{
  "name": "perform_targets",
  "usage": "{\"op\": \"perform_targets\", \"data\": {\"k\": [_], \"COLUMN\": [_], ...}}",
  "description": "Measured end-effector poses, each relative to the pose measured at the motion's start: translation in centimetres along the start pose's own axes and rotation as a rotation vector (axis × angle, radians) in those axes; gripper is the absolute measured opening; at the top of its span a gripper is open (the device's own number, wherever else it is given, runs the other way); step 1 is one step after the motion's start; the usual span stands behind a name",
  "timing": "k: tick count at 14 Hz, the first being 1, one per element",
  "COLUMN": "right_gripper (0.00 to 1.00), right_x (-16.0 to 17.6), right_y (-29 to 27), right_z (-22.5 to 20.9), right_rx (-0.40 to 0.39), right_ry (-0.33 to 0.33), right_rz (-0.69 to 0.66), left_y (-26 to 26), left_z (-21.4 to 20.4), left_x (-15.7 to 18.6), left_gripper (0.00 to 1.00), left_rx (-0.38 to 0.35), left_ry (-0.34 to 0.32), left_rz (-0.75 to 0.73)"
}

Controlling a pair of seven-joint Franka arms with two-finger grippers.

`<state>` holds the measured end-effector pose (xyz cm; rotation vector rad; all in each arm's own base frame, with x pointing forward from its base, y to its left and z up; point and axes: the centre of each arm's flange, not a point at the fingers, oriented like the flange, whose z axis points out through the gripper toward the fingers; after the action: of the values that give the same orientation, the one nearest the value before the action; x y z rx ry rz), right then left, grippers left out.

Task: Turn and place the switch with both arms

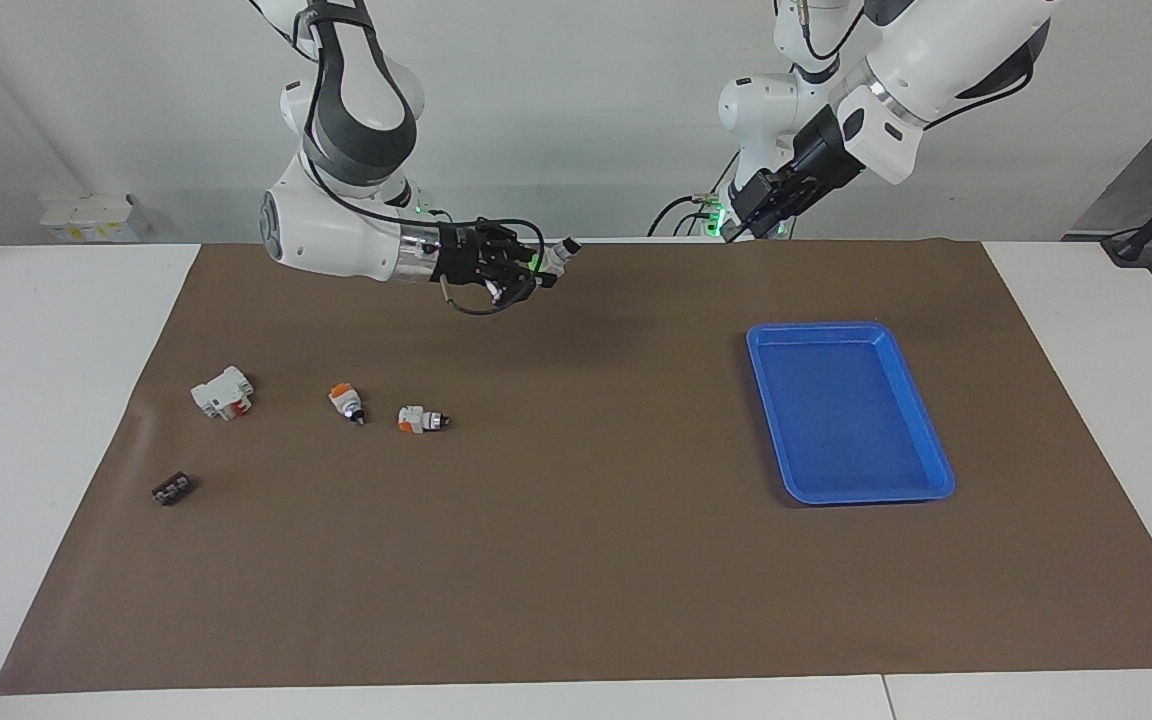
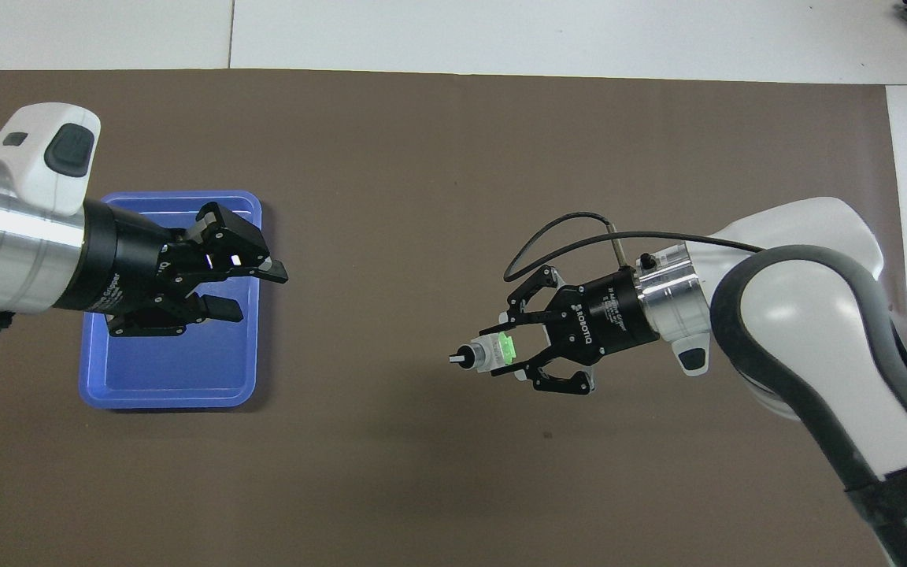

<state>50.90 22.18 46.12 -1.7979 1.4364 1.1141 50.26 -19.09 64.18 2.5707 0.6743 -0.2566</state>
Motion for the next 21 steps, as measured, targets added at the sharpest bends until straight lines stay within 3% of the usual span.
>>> {"op": "perform_targets", "data": {"k": [3,8,10,15,21], "right_gripper": [0.41,0.41,0.41,0.41,0.41], "right_x": [-2.5,-5.2,-6.0,-6.9,-7.5], "right_y": [-0.4,-0.9,-1.0,-1.0,-1.2], "right_z": [2.3,4.7,5.4,6.2,5.7], "right_rx": [0.033,0.111,0.134,0.148,0.157], "right_ry": [-0.023,-0.055,-0.047,-0.041,-0.047], "right_rz": [0.009,0.054,0.063,0.059,0.059], "left_y": [0.9,2.2,1.9,1.0,0.2], "left_z": [2.0,5.9,6.5,6.6,5.6], "left_x": [-1.6,-5.6,-6.5,-6.4,-4.9], "left_gripper": [0.73,0.70,0.70,0.52,0.50], "left_rx": [-0.044,-0.136,-0.127,-0.122,-0.141], "left_ry": [-0.013,-0.087,-0.097,-0.094,-0.083], "left_rz": [-0.139,-0.387,-0.432,-0.479,-0.510]}}
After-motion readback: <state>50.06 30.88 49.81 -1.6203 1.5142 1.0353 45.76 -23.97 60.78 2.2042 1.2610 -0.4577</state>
